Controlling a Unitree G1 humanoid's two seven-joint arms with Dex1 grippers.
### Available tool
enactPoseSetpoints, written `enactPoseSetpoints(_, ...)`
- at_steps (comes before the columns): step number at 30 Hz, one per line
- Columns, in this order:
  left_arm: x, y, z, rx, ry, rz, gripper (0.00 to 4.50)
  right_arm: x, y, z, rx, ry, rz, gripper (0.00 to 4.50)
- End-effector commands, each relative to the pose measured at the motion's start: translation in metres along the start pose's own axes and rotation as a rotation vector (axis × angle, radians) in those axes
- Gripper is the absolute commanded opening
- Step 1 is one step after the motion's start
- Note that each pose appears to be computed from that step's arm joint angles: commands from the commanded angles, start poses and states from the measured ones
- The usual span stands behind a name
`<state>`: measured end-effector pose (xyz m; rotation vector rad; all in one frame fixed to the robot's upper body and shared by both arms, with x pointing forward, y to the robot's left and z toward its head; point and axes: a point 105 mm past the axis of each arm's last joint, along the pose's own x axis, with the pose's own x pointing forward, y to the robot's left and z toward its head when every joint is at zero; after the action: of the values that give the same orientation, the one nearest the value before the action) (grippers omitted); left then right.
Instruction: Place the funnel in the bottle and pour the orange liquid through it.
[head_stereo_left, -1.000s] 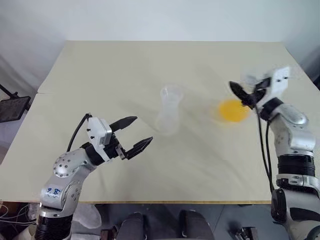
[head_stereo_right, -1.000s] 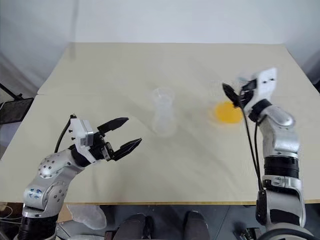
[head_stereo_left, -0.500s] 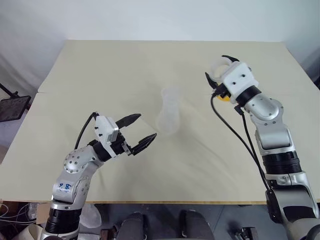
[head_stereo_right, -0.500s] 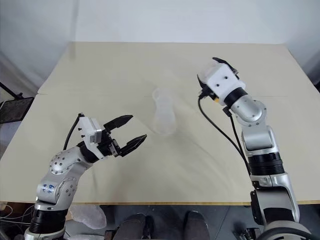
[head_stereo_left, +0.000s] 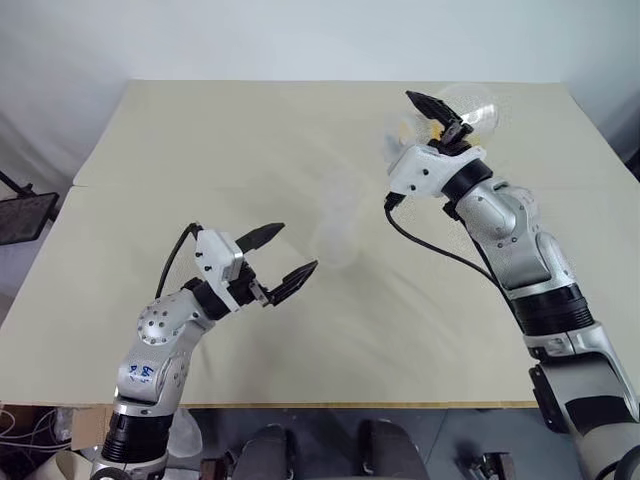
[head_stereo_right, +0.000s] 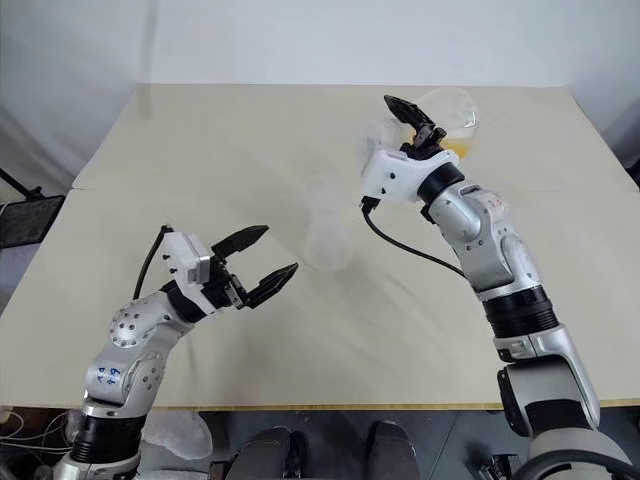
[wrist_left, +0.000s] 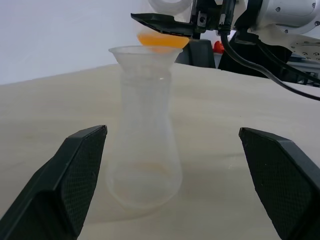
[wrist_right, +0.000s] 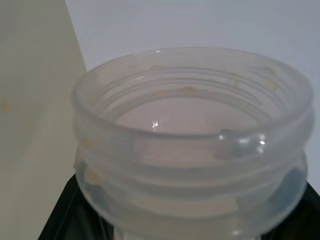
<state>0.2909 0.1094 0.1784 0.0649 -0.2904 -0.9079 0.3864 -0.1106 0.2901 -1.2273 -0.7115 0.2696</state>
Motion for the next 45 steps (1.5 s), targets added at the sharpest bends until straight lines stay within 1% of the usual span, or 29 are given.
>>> enactPoseSetpoints(1, 0.005, -0.002, 0.008, 0.030, -0.036, -0.006, 4.50, 0.005, -0.023, 0.012, -0.177, -0.042, -0.096, 2.75)
enactPoseSetpoints(8, 0.007, -0.003, 0.007, 0.026, -0.043, 0.001, 4.50, 0.010, -0.021, 0.017, -0.215, -0.065, -0.100, 2.75)
enactPoseSetpoints(17, 0.007, 0.003, 0.008, 0.024, -0.062, 0.064, 4.50, 0.013, -0.015, 0.028, -0.268, -0.097, -0.101, 2.75)
enactPoseSetpoints(29, 0.007, 0.001, 0.010, 0.018, -0.068, 0.068, 4.50, 0.018, -0.010, 0.042, -0.352, -0.159, -0.109, 2.75)
enactPoseSetpoints(45, 0.008, -0.002, 0.011, 0.014, -0.072, 0.074, 4.50, 0.021, -0.005, 0.039, -0.372, -0.160, -0.103, 2.75)
